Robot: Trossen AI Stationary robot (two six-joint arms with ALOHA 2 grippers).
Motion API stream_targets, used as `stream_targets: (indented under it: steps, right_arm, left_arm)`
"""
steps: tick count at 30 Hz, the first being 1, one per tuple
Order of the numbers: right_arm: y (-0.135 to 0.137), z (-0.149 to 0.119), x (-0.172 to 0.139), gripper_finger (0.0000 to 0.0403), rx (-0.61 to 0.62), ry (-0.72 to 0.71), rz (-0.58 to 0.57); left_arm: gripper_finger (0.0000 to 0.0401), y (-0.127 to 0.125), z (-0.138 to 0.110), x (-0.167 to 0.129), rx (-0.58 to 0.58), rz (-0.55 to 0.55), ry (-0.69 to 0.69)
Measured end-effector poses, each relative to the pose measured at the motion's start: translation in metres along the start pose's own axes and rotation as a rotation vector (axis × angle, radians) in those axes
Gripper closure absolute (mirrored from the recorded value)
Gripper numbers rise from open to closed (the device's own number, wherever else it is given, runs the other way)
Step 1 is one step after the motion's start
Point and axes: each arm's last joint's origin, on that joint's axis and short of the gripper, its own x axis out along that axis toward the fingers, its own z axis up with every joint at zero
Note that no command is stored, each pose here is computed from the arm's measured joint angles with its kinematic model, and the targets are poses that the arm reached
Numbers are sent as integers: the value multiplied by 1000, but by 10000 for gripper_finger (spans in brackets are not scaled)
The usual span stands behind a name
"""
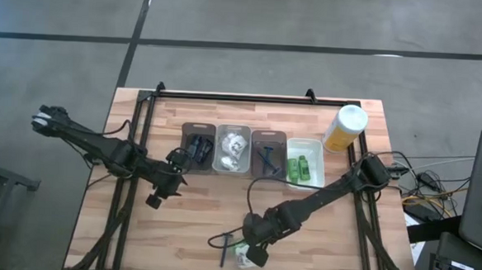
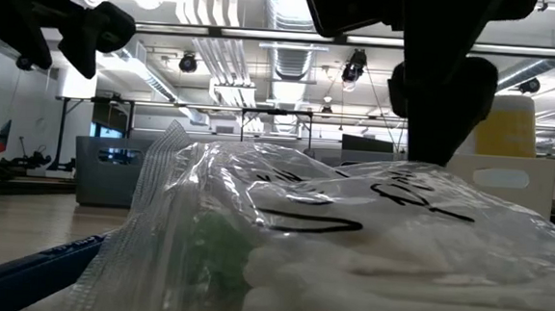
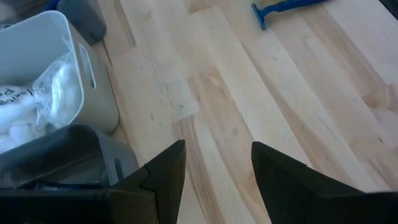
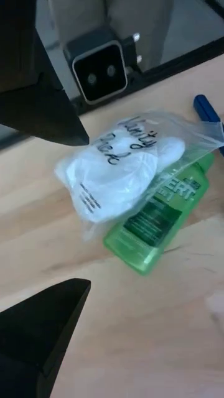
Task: Pick & Place Travel size toiletries
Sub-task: Put the white cotton pack into the gray bin
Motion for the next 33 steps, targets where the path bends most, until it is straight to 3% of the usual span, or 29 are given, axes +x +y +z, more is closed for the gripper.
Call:
stream_targets:
  steps: [4,17,33]
  right_arm:
    - [2,-1,1,48,-98,-34,-8]
    - [5,-1,4,40,-225,-65,25]
    - [-3,-9,26,39,-207,-59,81]
  left_arm:
    - [214,0,0,0,0,0,0]
    - [214,0,-1,1,-74,2,5]
    - [214,1,-1,1,-81,38,6]
